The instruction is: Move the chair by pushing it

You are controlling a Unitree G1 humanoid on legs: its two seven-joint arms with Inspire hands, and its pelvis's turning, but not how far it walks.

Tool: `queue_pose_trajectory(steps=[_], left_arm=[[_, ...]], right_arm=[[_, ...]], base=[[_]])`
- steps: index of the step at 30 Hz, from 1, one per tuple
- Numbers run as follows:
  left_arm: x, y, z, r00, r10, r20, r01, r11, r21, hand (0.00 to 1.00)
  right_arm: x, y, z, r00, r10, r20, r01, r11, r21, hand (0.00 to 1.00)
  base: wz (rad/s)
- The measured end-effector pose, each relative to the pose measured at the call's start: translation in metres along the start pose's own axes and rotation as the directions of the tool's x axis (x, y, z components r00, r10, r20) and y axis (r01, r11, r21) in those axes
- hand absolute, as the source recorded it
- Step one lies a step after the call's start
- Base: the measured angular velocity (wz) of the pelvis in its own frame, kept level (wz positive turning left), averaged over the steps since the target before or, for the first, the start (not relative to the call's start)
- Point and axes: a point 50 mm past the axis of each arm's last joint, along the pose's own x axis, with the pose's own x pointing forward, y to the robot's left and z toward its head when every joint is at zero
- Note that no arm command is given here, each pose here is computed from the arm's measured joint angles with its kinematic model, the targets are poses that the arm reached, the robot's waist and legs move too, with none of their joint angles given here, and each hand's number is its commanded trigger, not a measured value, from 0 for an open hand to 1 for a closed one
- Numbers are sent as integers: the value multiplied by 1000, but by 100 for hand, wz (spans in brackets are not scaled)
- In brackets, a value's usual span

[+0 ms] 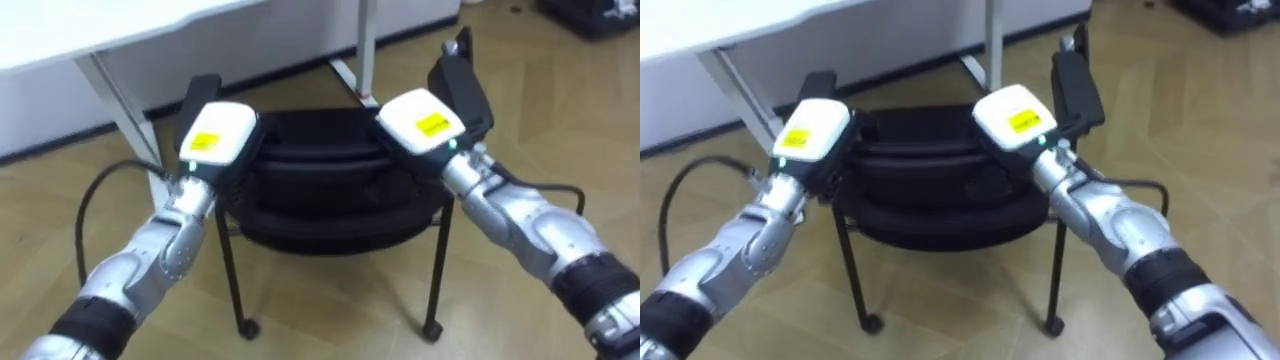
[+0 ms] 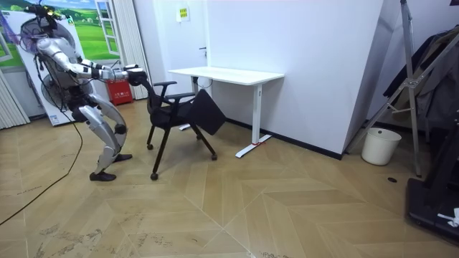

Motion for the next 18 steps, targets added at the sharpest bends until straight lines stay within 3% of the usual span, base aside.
queue_pose_trajectory(steps=[5,12,18], left_arm=[[-8,5,-4,1000,5,23,-6,998,59,100],[3,24,-12,999,42,15,-44,993,108,100],[6,35,-22,995,100,-25,-97,989,110,100]], right_arm=[[-2,11,7,1000,8,-4,-8,999,54,100],[19,1,16,999,-42,-18,43,996,77,100],[35,-13,24,997,-80,-3,80,996,36,100]], base=[[23],[25],[-6]])
